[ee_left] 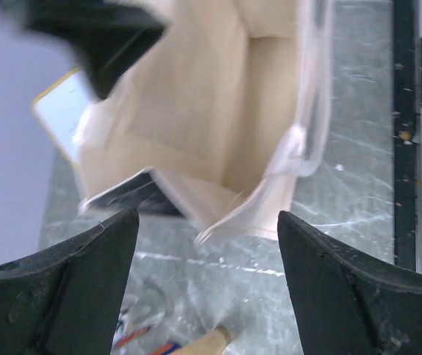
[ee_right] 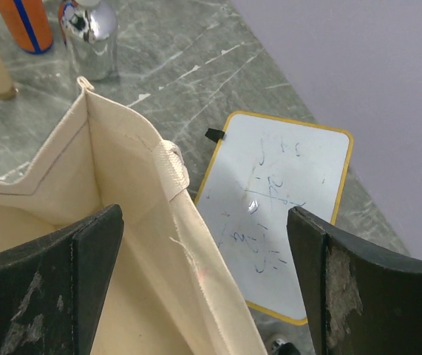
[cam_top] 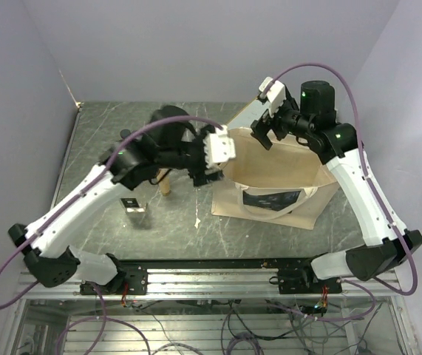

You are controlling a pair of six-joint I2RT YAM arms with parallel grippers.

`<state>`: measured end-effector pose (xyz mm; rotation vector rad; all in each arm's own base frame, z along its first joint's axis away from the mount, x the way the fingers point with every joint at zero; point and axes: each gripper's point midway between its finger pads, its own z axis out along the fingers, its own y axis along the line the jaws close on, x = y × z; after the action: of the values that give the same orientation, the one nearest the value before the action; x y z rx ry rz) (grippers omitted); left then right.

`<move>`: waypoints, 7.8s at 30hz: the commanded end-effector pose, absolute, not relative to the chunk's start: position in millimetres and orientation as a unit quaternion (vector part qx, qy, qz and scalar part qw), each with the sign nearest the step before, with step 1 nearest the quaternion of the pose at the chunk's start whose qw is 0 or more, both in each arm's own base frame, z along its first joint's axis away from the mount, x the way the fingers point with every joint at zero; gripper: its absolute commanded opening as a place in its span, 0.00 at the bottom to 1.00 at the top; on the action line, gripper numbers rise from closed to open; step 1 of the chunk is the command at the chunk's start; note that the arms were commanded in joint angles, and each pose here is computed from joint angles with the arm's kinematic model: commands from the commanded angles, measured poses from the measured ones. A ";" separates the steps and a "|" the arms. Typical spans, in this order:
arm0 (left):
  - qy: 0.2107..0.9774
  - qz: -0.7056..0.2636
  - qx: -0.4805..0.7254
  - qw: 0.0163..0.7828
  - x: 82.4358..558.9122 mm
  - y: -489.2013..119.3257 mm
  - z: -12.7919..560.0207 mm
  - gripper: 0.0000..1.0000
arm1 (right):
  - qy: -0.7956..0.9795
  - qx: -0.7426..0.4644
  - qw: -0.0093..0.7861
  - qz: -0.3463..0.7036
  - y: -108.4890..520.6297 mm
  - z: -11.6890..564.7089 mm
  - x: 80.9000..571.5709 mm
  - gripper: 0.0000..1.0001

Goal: Place the personal care products into the canvas bag
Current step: Adjust the object, then move the care product at the center of the board, then pick up the care product from the center of the board.

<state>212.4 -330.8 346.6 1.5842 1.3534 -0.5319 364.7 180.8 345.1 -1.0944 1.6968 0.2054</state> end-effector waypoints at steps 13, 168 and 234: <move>0.711 -0.106 0.335 0.609 300.1 -156.5 390.3 0.89 | 0.695 -0.404 0.575 0.150 185.0 395.2 342.7 0.97; 0.866 0.005 0.061 0.496 323.1 -1.4 265.6 0.99 | 0.727 -0.495 0.451 0.151 443.7 192.6 253.8 1.00; 0.854 -0.027 0.098 0.510 310.1 -14.9 271.1 0.99 | 0.761 -0.494 0.351 0.233 420.0 146.6 241.3 0.93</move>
<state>309.2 -13.7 264.0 0.2203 2.0996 -0.0542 237.4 416.2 143.5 -1.2851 1.9700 0.5999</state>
